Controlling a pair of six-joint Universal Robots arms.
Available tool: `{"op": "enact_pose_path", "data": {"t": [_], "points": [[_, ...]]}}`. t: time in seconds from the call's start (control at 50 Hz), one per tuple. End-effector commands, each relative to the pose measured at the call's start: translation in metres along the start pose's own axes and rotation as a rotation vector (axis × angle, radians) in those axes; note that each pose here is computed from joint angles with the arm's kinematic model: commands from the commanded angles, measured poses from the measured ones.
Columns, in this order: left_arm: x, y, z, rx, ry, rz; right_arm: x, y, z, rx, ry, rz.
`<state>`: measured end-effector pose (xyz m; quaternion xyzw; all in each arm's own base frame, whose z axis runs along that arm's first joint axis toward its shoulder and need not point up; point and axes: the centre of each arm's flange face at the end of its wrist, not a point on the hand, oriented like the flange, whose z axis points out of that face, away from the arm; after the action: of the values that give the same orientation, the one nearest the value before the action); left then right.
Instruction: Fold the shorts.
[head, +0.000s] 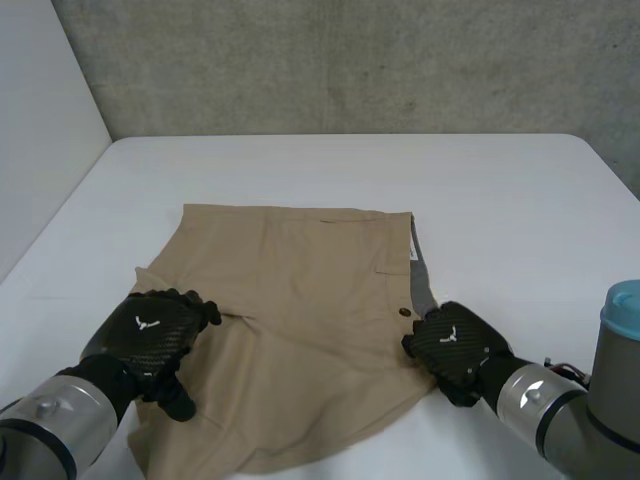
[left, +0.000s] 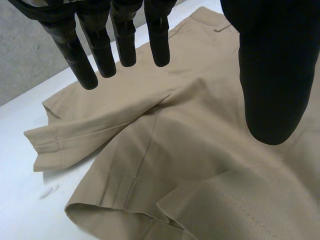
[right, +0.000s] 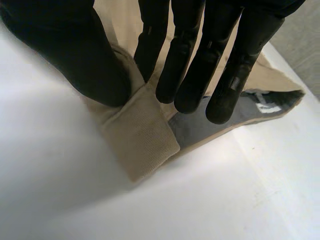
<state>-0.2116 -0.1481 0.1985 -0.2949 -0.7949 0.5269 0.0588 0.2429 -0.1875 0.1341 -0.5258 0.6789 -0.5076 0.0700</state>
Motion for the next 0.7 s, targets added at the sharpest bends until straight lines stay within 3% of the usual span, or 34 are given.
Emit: {"op": "enact_pose_path", "data": {"t": [0.02, 0.24, 0.48, 0.7], "points": [[0.008, -0.003, -0.013, 0.010, 0.028, 0.015, 0.019, -0.020, 0.010, 0.062, 0.053, -0.002], [0.018, 0.001, -0.027, -0.024, 0.020, 0.034, 0.024, -0.049, 0.039, 0.025, 0.112, 0.197], [0.033, 0.018, -0.030, -0.119, 0.015, -0.051, 0.018, -0.054, 0.050, -0.015, 0.110, 0.197], [0.053, 0.030, -0.028, -0.175, 0.082, -0.044, 0.018, -0.057, 0.057, -0.008, 0.130, 0.252]]}}
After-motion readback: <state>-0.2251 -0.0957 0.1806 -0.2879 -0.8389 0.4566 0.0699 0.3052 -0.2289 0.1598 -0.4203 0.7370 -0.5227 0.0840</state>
